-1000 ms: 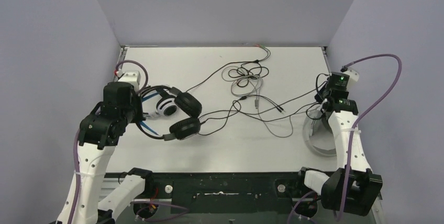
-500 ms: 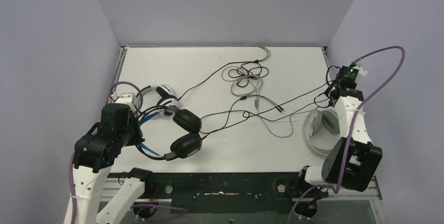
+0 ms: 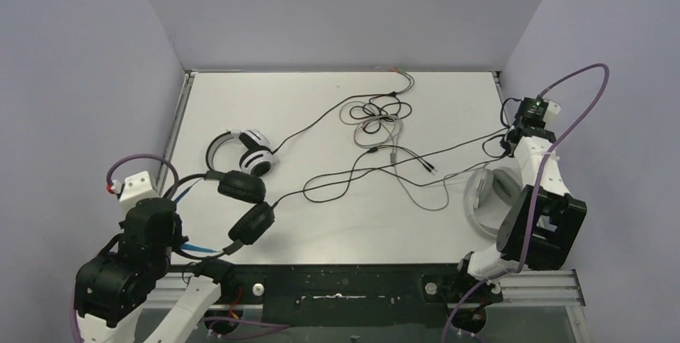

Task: Wrap the headphones
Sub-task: Straighten the headphones cable at the center of the board.

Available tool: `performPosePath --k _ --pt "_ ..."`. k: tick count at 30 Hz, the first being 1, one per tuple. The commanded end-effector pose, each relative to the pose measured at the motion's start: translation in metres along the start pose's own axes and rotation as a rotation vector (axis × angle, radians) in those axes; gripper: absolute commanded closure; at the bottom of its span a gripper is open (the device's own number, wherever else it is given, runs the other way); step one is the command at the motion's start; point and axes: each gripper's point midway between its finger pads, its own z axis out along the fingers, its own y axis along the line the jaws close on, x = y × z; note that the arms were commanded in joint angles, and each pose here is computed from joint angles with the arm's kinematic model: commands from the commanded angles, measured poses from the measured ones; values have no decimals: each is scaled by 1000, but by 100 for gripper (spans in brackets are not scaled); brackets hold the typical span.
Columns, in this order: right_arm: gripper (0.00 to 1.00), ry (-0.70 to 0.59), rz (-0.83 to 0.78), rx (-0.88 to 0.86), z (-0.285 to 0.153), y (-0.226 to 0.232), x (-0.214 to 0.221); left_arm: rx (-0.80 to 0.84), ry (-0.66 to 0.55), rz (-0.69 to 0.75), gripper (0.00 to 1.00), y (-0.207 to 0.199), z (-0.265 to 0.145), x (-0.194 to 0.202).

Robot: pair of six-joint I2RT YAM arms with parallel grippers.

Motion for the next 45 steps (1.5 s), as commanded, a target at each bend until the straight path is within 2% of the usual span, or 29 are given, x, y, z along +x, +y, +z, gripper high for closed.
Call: performPosePath --k 1,5,6,10,12,14,16,21,23,26,28,32,37,40,42,44,45 --pt "100 -71 -30 -22 0 12 -27 -23 -139 -92 100 15 -9 -22" --pt "99 -61 -171 -113 -10 59 -11 181 -127 -10 100 -24 -9 -24" --pt "96 -56 -198 -158 -15 75 -6 250 -107 22 100 -39 -9 -23" --pt "85 29 -291 -436 -42 151 31 548 92 107 100 -118 -14 -11" --pt "80 108 -354 -584 -63 187 58 653 215 117 100 -150 -20 -6" --pt "74 199 -439 -637 -81 205 90 711 289 107 100 -170 -23 -5" --pt "64 271 -540 -650 -95 216 118 718 305 111 100 -177 -22 -10" --pt "42 333 -793 -546 -120 215 148 558 289 140 100 -161 -10 -33" --pt "34 362 -836 -504 -121 205 148 442 235 130 100 -143 -6 -50" --pt "24 352 -888 -394 -117 185 139 293 88 75 100 -109 -11 -84" --pt "19 346 -880 -355 -112 177 138 239 -9 21 100 -92 -21 -105" --pt "9 356 -825 -383 -105 174 147 250 -133 -64 100 -80 -41 -133" --pt "8 329 -678 -405 -100 169 132 202 -261 -95 100 -57 -58 -161" --pt "8 359 -463 -566 -101 170 114 196 -320 -81 100 -51 -66 -175" --pt "8 382 -325 -819 -123 191 103 179 -334 -43 100 -51 -64 -180" --pt "7 397 -273 -1011 -153 211 99 119 -340 -6 100 -46 -57 -183" --pt "7 405 -284 -1041 -159 212 98 92 -345 3 100 -44 -55 -185"
